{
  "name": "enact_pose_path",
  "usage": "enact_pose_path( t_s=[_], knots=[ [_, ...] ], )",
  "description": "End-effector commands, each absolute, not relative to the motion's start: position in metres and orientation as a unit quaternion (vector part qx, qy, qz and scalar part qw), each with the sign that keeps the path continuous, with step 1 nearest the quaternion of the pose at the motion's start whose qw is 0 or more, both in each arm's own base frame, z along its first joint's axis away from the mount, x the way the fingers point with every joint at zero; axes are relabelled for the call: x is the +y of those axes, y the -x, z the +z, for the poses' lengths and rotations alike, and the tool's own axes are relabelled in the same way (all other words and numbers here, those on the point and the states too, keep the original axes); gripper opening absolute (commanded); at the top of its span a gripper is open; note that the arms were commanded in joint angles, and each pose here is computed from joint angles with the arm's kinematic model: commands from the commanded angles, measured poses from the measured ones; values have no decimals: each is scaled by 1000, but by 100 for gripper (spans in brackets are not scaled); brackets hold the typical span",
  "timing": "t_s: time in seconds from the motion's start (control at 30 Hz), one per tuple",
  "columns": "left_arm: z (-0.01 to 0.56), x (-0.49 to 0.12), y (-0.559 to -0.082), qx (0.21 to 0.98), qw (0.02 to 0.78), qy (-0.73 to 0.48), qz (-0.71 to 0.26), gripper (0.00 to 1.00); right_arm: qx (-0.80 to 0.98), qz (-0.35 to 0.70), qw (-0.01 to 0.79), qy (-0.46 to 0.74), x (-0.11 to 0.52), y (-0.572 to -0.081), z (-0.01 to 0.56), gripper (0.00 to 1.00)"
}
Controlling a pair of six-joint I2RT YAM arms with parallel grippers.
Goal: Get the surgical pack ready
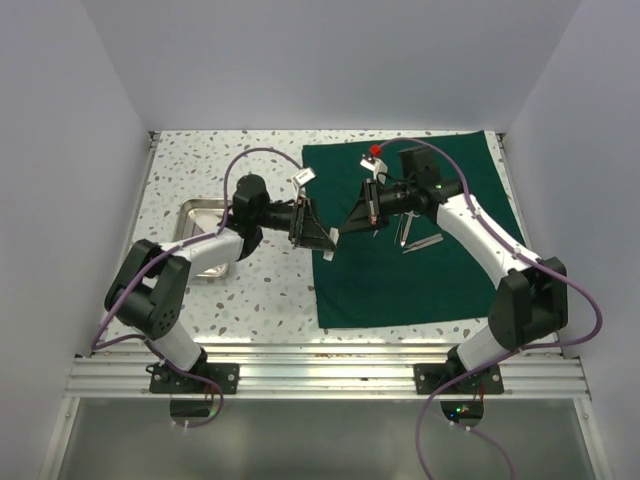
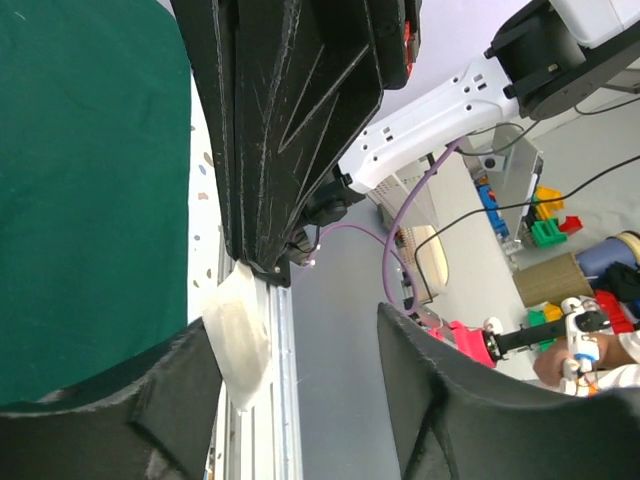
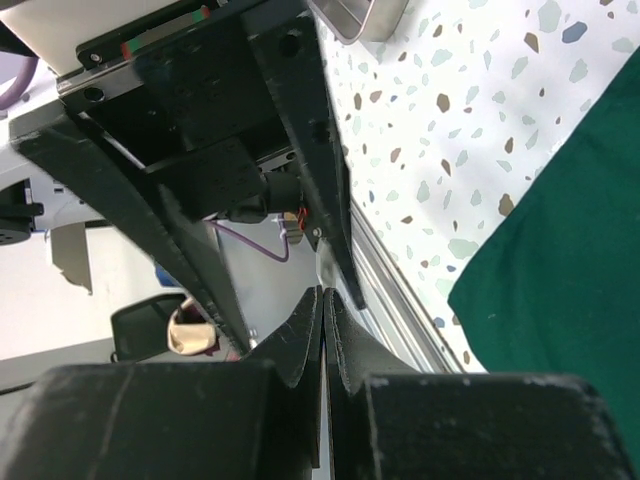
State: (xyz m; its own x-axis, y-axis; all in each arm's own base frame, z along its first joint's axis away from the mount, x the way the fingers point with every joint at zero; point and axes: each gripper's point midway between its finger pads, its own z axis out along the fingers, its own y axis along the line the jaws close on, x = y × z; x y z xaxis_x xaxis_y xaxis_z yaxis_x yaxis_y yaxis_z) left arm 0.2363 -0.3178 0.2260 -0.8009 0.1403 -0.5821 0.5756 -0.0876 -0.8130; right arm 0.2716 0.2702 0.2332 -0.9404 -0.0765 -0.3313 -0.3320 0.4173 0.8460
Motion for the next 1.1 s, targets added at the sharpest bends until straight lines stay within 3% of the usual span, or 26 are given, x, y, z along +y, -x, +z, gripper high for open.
enact_pose_path(
  t_s=[0.0,0.53,0.63,0.67,0.73,0.83,1.07],
  knots=[
    [234,-316,-230,639,171,-295,-690,58,818,533,162,145,272,-273,261,0],
    [226,-316,-233,654,153,-280,-686,6,822,529,156,141,272,-274,258,1],
    [213,-309,-244,678,153,-262,-669,0,848,490,166,113,264,-287,245,25],
    [208,-307,-249,691,157,-250,-660,0,863,468,159,105,260,-288,238,38],
    [185,-287,-268,732,166,-219,-624,0,894,406,174,79,243,-301,224,46],
    [166,-247,-291,773,182,-163,-585,0,920,347,176,41,220,-315,205,49],
    [123,-118,-339,871,236,29,-429,0,929,341,143,-2,200,-324,174,49]
  ],
)
